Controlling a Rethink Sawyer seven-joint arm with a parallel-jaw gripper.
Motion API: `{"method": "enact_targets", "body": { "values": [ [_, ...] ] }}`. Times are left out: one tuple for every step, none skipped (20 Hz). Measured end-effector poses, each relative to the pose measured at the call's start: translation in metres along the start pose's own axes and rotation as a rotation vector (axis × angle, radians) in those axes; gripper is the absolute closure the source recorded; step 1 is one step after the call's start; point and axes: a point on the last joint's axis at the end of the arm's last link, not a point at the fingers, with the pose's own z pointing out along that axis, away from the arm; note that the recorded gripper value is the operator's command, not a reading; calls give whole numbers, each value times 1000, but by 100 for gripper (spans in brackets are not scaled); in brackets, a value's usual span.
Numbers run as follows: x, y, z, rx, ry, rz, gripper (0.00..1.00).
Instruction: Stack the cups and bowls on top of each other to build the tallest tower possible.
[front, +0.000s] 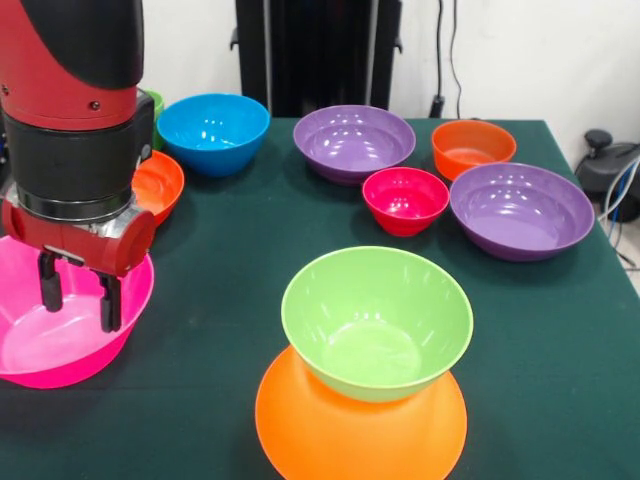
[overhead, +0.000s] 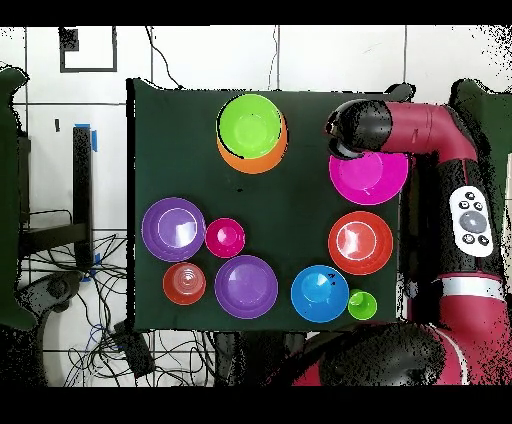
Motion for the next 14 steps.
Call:
{"method": "enact_targets", "body": {
  "values": [
    [1, 2, 0, -6, 0, 4, 0],
    [1, 3, 0, -10, -1, 6, 0],
    [4, 6, -1, -22, 3, 13, 0],
    [5, 8, -2, -27, 5, 15, 0],
    [6, 10, -2, -30, 7, 17, 0],
    [7, 11, -3, -33, 10, 20, 0],
    [8, 13, -3, -36, 12, 22, 0],
    [9, 14, -3, -37, 14, 24, 0],
    [10, 16, -3, -37, 16, 25, 0],
    [10, 17, -3, -36, 18, 26, 0],
    [11, 18, -3, -35, 18, 26, 0],
    [12, 20, -3, -33, 18, 25, 0],
    [13, 21, -3, -30, 18, 24, 0],
    [14, 22, -2, -27, 18, 22, 0]
  ]
}}
